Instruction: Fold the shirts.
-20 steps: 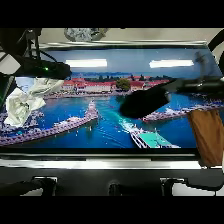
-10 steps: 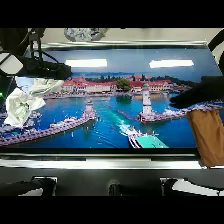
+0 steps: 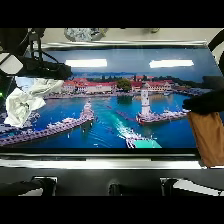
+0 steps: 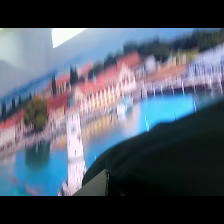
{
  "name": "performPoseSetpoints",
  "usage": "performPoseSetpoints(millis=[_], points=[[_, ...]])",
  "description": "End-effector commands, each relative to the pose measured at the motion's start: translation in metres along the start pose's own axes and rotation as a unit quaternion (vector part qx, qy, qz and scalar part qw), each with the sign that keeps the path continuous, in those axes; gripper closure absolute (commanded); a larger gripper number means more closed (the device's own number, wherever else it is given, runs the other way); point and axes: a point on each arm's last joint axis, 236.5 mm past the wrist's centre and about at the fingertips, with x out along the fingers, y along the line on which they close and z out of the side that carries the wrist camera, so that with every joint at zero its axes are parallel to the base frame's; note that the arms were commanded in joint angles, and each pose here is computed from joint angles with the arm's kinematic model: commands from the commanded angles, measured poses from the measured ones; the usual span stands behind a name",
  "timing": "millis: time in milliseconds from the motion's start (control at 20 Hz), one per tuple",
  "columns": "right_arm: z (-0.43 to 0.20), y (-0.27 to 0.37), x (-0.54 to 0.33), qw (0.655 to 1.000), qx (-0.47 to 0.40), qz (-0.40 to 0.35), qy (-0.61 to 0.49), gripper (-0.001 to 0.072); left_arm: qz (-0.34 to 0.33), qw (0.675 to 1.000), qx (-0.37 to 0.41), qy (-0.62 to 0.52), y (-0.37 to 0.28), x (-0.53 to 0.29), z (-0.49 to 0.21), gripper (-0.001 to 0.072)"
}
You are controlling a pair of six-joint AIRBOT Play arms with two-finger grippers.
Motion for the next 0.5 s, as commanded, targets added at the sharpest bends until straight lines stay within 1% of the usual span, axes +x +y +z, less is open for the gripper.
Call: performPoseSetpoints(millis=[0,150,250,350,450], points=[[-0.054,-0.029,-0.034,0.994,0.041,-0.051,0.091,0.0673,0.000,1.000,0.007,0.000,0.000,0.000,0.000,0.0674],[-0.104,-0.083,-0.066,0.964,0.083,-0.178,0.181,0.0672,0.000,1.000,0.007,0.000,0.000,0.000,0.000,0.0674],[-0.128,-0.101,-0.070,0.947,0.103,-0.209,0.220,0.0672,-0.001,1.000,0.006,0.001,-0.001,0.000,0.000,0.0674],[-0.154,-0.111,-0.064,0.935,0.124,-0.215,0.252,0.0673,-0.001,1.000,0.006,0.002,0.000,0.000,-0.001,0.0674],[-0.188,-0.126,-0.065,0.915,0.142,-0.242,0.291,0.0672,-0.001,1.000,0.006,0.002,-0.001,0.000,-0.001,0.0674]])
